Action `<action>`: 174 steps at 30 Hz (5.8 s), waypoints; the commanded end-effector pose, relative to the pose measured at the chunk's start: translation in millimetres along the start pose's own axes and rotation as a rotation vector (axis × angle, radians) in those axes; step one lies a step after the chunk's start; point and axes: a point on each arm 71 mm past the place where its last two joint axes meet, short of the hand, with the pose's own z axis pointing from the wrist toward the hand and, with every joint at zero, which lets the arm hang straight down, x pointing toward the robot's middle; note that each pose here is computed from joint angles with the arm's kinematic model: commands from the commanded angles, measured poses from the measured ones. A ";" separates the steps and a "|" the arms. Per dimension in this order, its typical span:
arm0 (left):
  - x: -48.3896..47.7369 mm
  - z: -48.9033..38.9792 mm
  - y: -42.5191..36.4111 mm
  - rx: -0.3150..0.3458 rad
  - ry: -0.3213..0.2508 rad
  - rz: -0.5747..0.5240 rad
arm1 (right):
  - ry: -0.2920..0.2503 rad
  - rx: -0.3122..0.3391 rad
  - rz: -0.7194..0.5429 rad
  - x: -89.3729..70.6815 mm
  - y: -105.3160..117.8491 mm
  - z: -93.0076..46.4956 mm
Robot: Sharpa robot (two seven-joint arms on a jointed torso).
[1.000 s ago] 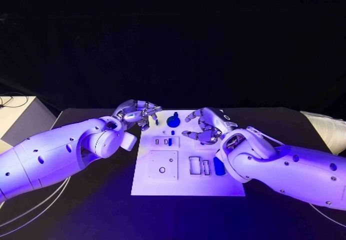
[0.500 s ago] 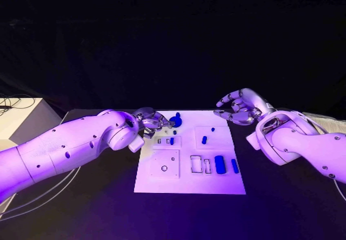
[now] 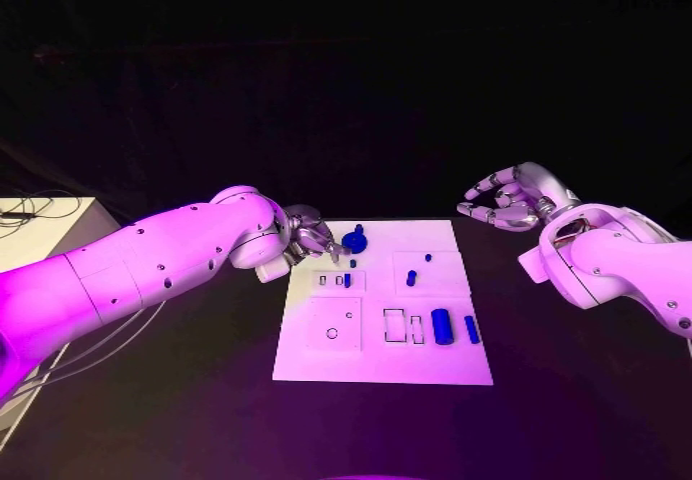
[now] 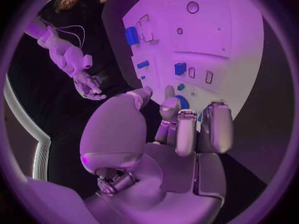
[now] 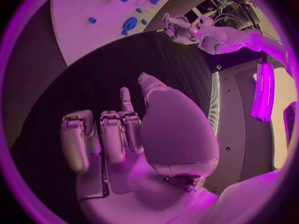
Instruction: Assemble the parts on the task board
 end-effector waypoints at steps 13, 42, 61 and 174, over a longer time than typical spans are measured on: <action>0.5 18.7 -8.5 -0.119 0.102 0.231 | 0.009 0.046 -0.006 -4.6 -7.9 3.5; 13.8 39.2 -25.3 -0.143 0.172 0.267 | 0.006 0.036 -0.003 -3.0 -3.3 7.3; 20.5 45.2 -26.8 -0.151 0.207 0.273 | 0.008 0.033 0.000 -1.2 -1.2 8.0; 14.3 41.9 -20.5 -0.125 0.052 0.207 | 0.033 0.071 0.020 1.6 -5.5 12.1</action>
